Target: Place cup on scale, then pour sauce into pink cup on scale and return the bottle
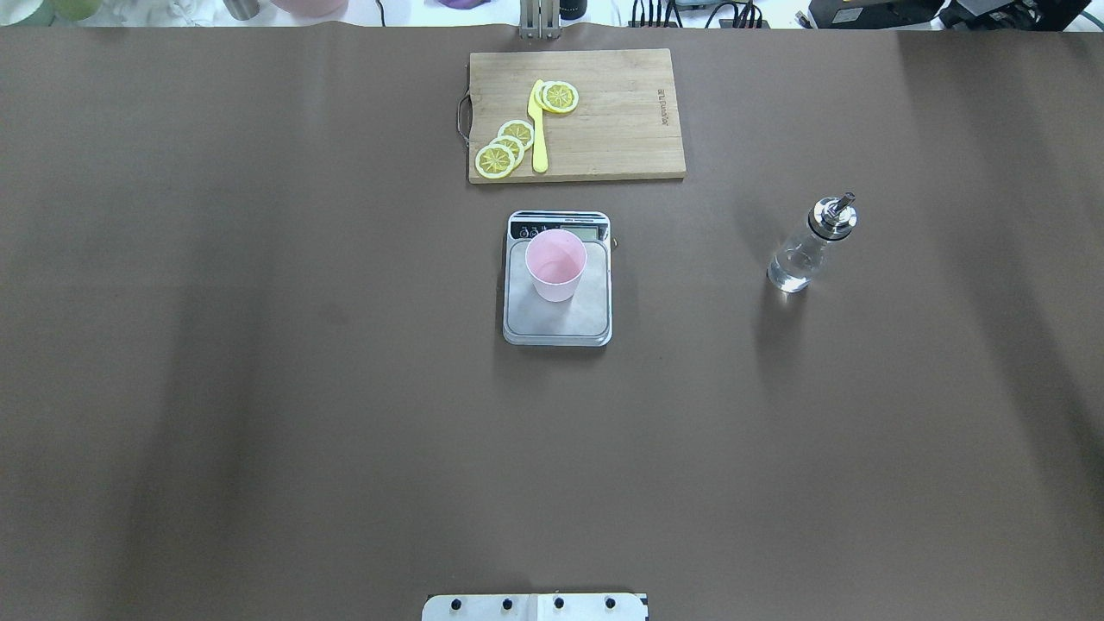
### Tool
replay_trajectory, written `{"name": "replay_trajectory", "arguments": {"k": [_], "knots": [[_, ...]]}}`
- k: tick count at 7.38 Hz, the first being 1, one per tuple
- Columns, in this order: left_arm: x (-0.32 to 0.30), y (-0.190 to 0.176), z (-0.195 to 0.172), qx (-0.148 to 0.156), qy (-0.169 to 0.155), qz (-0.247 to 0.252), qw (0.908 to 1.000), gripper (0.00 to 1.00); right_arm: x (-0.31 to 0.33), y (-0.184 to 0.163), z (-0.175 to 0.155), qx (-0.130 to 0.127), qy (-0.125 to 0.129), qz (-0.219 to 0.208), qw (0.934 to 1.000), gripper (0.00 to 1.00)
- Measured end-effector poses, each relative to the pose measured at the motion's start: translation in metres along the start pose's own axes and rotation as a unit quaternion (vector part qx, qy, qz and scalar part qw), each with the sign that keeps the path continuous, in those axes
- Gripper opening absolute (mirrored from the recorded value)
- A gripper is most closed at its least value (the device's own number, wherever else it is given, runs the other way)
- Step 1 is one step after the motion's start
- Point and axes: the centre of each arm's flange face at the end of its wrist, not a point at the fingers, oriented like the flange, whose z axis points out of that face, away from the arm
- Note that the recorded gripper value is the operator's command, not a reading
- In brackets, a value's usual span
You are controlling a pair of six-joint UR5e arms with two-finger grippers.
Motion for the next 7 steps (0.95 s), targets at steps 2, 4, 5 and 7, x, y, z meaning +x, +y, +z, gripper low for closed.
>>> {"name": "replay_trajectory", "arguments": {"k": [2,4,5,7], "knots": [[-0.001,0.001,0.001,-0.001,0.000,-0.002,1.0000,0.99,0.010,0.014,0.004,-0.008,-0.003,-0.012,0.9999,1.00],[-0.001,0.000,-0.002,0.002,-0.002,-0.001,1.0000,0.99,0.013,0.019,0.009,0.006,-0.016,-0.025,0.9995,1.00],[0.001,0.000,-0.005,0.004,-0.003,0.002,1.0000,0.99,0.012,0.021,0.012,0.010,-0.031,-0.027,0.9991,1.00],[0.008,-0.002,-0.012,0.012,-0.004,0.011,0.9999,0.99,0.007,0.026,0.008,0.018,-0.042,-0.036,0.9983,1.00]]}}
